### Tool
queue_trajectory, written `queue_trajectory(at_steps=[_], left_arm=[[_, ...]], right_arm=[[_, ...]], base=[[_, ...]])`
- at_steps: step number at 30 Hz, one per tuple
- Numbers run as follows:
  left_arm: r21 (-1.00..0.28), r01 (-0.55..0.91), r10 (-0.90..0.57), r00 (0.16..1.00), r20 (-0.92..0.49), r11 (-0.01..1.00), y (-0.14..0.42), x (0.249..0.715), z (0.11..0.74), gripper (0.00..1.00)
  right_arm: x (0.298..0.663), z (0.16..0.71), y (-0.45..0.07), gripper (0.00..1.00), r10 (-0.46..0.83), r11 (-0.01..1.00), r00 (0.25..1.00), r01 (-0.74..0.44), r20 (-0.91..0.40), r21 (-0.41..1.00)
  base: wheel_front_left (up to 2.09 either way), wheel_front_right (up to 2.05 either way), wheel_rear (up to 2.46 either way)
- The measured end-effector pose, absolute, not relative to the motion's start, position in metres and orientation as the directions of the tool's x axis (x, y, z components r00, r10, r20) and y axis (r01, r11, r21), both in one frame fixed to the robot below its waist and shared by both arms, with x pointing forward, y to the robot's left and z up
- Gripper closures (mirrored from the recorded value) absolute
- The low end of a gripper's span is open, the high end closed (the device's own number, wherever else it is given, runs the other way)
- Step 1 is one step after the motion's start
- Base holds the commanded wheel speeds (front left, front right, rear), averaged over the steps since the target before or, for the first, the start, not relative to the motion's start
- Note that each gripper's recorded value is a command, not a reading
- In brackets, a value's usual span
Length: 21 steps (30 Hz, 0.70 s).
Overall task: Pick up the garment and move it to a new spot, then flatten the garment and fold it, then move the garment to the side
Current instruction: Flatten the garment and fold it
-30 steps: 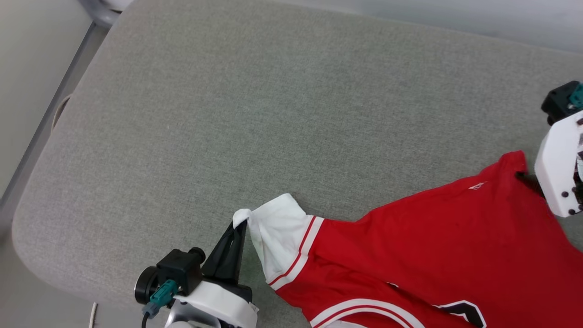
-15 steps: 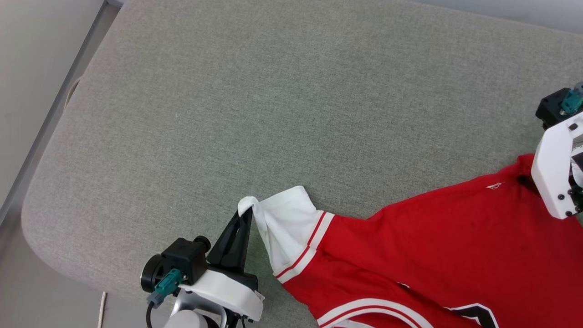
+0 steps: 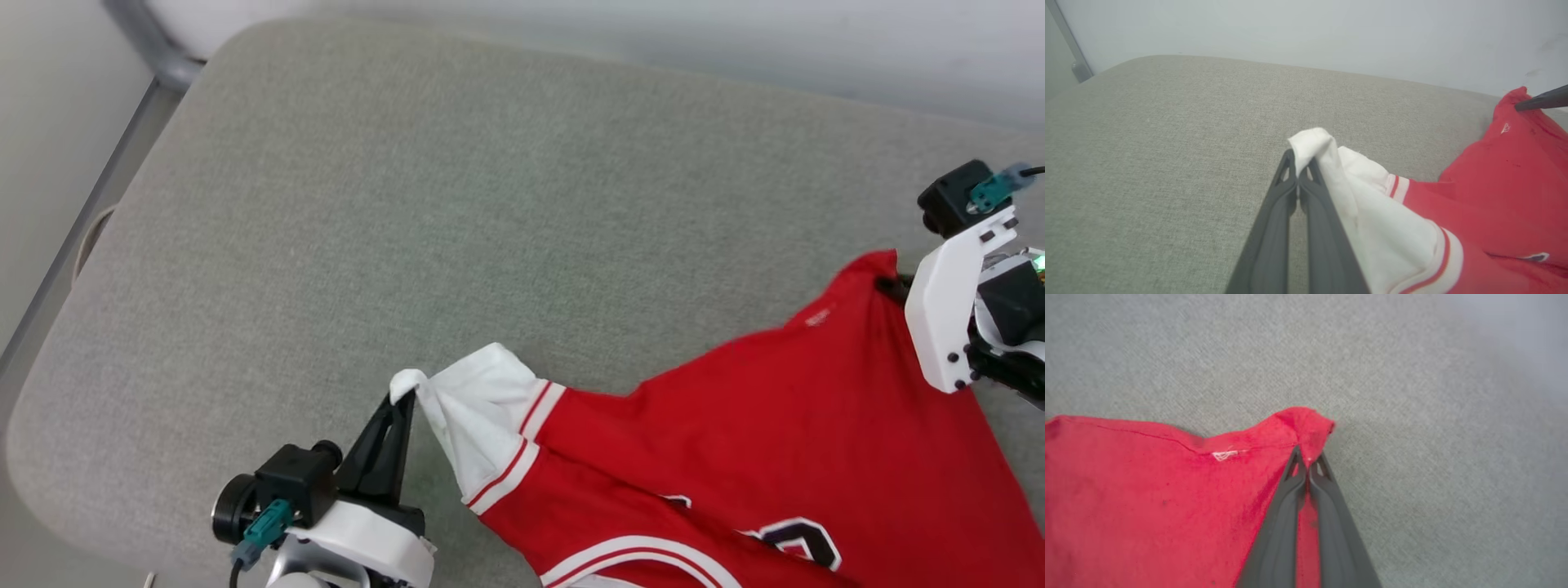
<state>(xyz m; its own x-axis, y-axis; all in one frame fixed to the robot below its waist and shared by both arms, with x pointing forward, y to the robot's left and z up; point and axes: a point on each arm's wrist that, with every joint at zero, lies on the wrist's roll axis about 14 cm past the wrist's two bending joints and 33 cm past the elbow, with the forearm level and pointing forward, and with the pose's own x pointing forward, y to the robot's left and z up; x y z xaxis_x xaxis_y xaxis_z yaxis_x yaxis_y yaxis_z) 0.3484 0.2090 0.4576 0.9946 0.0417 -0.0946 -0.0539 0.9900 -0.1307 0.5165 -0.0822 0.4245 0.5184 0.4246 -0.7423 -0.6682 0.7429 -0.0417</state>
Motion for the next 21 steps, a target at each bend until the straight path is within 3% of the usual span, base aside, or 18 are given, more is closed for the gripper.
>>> queue_trajectory(at_steps=[10, 21], left_arm=[[-0.027, 0.046, -0.043, 0.994, 0.102, 0.999, 0.206, 0.362, 0.524, 1.00], [0.095, 0.144, -0.170, 0.901, 0.400, 0.985, 0.184, 0.398, 0.653, 1.00]], right_arm=[[0.517, 0.518, -0.098, 1.00, 0.512, 0.819, 0.748, -0.574, -0.423, -0.025], [0.506, 0.621, -0.118, 1.00, 0.494, 0.867, 0.866, -0.497, -0.082, -0.033]], base=[[0.00, 0.00, 0.00], [0.00, 0.00, 0.00]])
